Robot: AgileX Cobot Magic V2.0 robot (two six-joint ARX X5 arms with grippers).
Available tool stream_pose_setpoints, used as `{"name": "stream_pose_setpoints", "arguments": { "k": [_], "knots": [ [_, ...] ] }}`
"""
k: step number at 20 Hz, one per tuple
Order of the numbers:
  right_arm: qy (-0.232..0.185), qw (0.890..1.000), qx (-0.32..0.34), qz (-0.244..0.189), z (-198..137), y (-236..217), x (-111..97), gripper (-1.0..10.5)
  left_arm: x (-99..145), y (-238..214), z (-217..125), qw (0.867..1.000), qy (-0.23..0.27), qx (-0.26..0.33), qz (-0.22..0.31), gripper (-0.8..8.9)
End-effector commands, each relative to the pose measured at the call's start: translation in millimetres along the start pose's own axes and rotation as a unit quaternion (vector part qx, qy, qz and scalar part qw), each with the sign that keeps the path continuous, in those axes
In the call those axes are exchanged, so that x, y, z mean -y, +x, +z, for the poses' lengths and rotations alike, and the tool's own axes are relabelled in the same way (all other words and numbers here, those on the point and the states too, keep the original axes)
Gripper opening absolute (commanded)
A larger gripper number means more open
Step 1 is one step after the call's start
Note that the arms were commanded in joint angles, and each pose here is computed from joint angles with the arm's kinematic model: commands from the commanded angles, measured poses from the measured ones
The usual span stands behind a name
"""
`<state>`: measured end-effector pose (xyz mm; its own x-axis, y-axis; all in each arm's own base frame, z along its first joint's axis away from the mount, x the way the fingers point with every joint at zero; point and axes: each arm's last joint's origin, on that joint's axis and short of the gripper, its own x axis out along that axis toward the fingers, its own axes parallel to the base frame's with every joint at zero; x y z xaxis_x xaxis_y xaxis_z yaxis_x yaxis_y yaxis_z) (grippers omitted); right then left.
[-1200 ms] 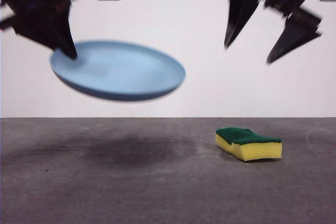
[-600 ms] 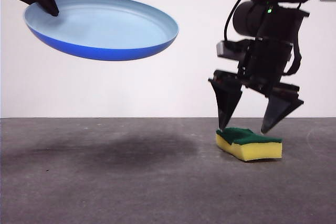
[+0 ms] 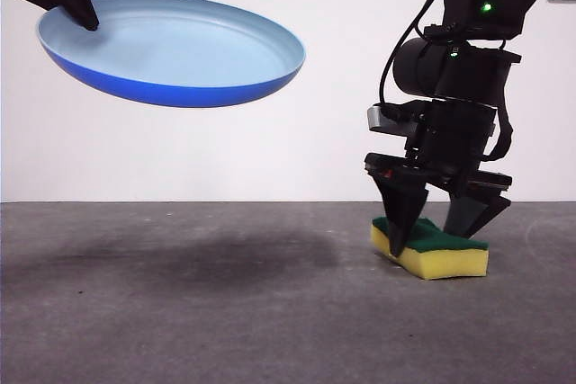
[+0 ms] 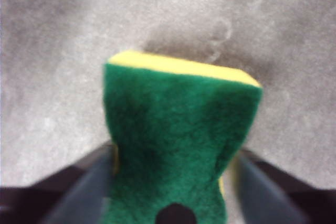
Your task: Pick up the plate,pick up the cloth,clean the plate with the cloth
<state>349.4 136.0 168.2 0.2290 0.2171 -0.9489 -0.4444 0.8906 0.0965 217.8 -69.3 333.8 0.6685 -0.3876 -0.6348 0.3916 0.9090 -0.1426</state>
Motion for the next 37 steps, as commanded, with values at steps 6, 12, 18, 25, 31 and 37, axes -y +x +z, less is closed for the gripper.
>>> {"name": "stream_pose_setpoints", "arguments": {
  "k": [6, 12, 18, 25, 31, 37],
  "knots": [
    [-0.01, 1.0, 0.015, 0.004, 0.3, -17.9, -10.1, -0.2, -2.3, 8.7, -0.1, 1.0, 0.005, -0.005, 0.026, -0.08],
    [-0.018, 0.99, 0.142, 0.021, -5.5, -110.1, -43.3, -0.2, -7.1, 47.7, -4.4, 0.998, -0.013, -0.066, 0.022, -0.08],
    [-0.073, 0.97, 0.22, 0.075, -14.9, -152.5, -83.1, -0.2, 21.0, 66.5, -1.9, 0.996, -0.023, -0.061, -0.067, -0.08],
    [-0.119, 0.962, 0.222, 0.104, -7.6, -131.6, -120.2, -0.2, 53.4, 67.7, 0.1, 0.99, -0.01, -0.043, -0.136, -0.08],
    [-0.152, 0.964, 0.177, 0.125, -19.3, -119.8, -151.9, -0.2, 48.5, 67.3, 13.9, 0.99, -0.035, 0.021, -0.136, -0.08],
    [-0.148, 0.984, 0.078, -0.066, -40.2, -113.3, -136.6, -0.2, 29.7, 66.1, 11.6, 0.991, -0.058, 0.001, -0.119, -0.08]
  ]
}}
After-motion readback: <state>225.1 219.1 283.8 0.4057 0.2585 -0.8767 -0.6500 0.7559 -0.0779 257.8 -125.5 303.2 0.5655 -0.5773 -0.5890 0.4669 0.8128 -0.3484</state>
